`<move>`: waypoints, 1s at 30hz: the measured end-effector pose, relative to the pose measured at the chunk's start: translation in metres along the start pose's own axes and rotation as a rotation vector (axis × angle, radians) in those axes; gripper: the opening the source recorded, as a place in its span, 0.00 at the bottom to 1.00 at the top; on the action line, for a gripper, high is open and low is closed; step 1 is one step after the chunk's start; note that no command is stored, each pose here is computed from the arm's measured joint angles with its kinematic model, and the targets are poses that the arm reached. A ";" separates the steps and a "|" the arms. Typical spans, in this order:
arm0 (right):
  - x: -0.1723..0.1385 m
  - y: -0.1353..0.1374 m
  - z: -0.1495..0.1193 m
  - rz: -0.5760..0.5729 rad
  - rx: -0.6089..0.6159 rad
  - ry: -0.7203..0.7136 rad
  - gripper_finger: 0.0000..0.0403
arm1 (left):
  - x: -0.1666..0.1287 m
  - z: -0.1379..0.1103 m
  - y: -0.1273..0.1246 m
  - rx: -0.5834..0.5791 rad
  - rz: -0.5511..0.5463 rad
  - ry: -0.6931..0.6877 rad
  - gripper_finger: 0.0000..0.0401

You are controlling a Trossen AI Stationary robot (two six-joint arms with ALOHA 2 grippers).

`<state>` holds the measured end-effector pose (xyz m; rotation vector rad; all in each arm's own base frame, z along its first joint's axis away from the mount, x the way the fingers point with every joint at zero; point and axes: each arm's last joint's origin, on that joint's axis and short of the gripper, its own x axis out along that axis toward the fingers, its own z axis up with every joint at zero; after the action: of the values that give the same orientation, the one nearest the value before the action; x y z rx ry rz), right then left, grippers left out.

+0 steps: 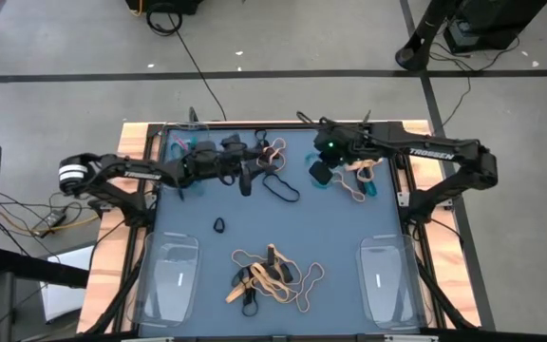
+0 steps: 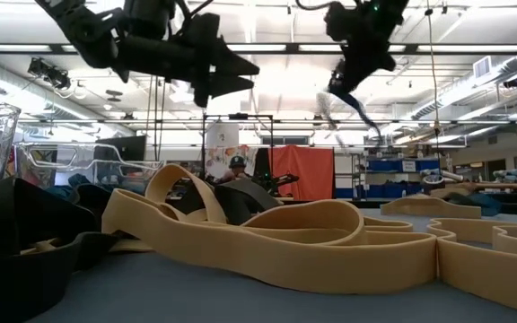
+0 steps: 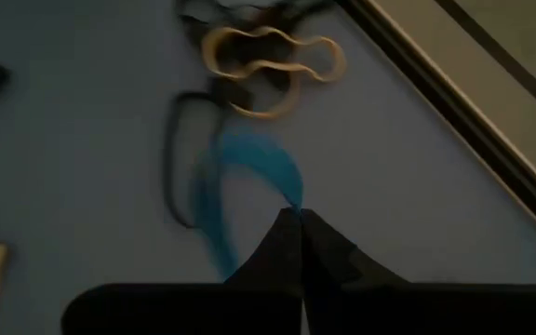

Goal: Sort rubber bands into baskets
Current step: Put the blue rubber band into the top transparent bin

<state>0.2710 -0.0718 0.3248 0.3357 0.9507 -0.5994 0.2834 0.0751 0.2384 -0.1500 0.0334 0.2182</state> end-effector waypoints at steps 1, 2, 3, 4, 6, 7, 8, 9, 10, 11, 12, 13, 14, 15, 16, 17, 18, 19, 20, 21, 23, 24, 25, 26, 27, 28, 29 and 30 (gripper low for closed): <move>0.001 0.005 0.000 0.014 -0.010 -0.008 0.00 | 0.002 -0.002 -0.003 0.001 -0.012 0.000 0.54; 0.002 0.010 0.000 0.026 -0.020 -0.017 0.00 | 0.004 -0.004 -0.006 0.004 -0.023 0.001 0.54; 0.003 0.014 0.000 0.035 -0.029 -0.021 0.00 | 0.005 -0.006 -0.008 0.007 -0.034 -0.003 0.54; 0.006 0.020 0.000 0.045 -0.041 -0.027 0.00 | 0.007 -0.008 -0.010 0.007 -0.043 -0.006 0.54; 0.010 0.028 0.001 0.063 -0.057 -0.042 0.00 | 0.010 -0.012 -0.013 0.008 -0.056 -0.014 0.54; 0.012 0.033 0.001 0.071 -0.068 -0.051 0.00 | 0.012 -0.014 -0.015 0.009 -0.062 -0.020 0.54; 0.014 0.037 0.002 0.080 -0.075 -0.062 0.00 | 0.013 -0.015 -0.015 0.009 -0.064 -0.021 0.54; 0.016 0.041 0.002 0.089 -0.086 -0.073 0.00 | 0.015 -0.018 -0.016 0.009 -0.067 -0.019 0.54; 0.017 0.044 0.003 0.100 -0.095 -0.085 0.00 | 0.016 -0.020 -0.016 0.010 -0.068 -0.022 0.54; 0.019 0.048 0.004 0.109 -0.101 -0.092 0.00 | 0.017 -0.021 -0.016 0.010 -0.069 -0.024 0.54; 0.021 0.051 0.004 0.117 -0.108 -0.102 0.01 | 0.018 -0.023 -0.015 0.011 -0.069 -0.021 0.54; 0.022 0.053 0.005 0.126 -0.115 -0.117 0.01 | 0.019 -0.025 -0.015 0.010 -0.067 -0.016 0.54; 0.023 0.055 0.006 0.131 -0.126 -0.126 0.01 | 0.021 -0.027 -0.015 0.011 -0.067 -0.018 0.54; 0.024 0.057 0.007 0.136 -0.134 -0.135 0.01 | 0.022 -0.029 -0.015 0.011 -0.066 -0.014 0.54; 0.024 0.059 0.008 0.143 -0.139 -0.150 0.01 | 0.022 -0.030 -0.014 0.011 -0.065 -0.012 0.54; 0.024 0.059 0.009 0.146 -0.146 -0.159 0.01 | 0.023 -0.031 -0.014 0.011 -0.066 -0.012 0.54; 0.024 0.060 0.009 0.147 -0.150 -0.163 0.01 | 0.024 -0.032 -0.014 0.011 -0.067 -0.017 0.54; 0.024 0.060 0.010 0.148 -0.151 -0.169 0.01 | 0.025 -0.032 -0.014 0.011 -0.067 -0.021 0.54; 0.024 0.060 0.011 0.152 -0.150 -0.179 0.01 | 0.025 -0.032 -0.014 0.011 -0.067 -0.017 0.54; 0.024 0.060 0.012 0.154 -0.150 -0.189 0.01 | 0.025 -0.033 -0.014 0.011 -0.067 -0.017 0.54; 0.024 0.060 0.013 0.155 -0.161 -0.198 0.01 | 0.026 -0.032 -0.014 0.014 -0.069 -0.019 0.54; 0.024 0.060 0.014 0.157 -0.163 -0.207 0.01 | 0.026 -0.033 -0.014 0.014 -0.073 -0.017 0.54; 0.024 0.060 0.014 0.159 -0.164 -0.214 0.01 | 0.026 -0.033 -0.014 0.016 -0.077 -0.012 0.54; 0.024 0.060 0.014 0.156 -0.167 -0.216 0.01 | 0.027 -0.034 -0.014 0.021 -0.078 -0.010 0.53; 0.023 0.060 0.014 0.152 -0.169 -0.217 0.01 | 0.027 -0.035 -0.014 0.029 -0.080 -0.006 0.53; 0.023 0.060 0.014 0.151 -0.174 -0.219 0.01 | 0.027 -0.036 -0.014 0.034 -0.085 0.003 0.52; 0.024 0.060 0.014 0.147 -0.178 -0.219 0.01 | 0.027 -0.037 -0.014 0.036 -0.093 0.006 0.51; 0.024 0.060 0.015 0.142 -0.178 -0.222 0.01 | 0.027 -0.036 -0.014 0.037 -0.099 0.004 0.51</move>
<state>0.3276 -0.0397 0.3137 0.1718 0.7535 -0.4096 0.3125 0.0614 0.2032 -0.1154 0.0344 0.1188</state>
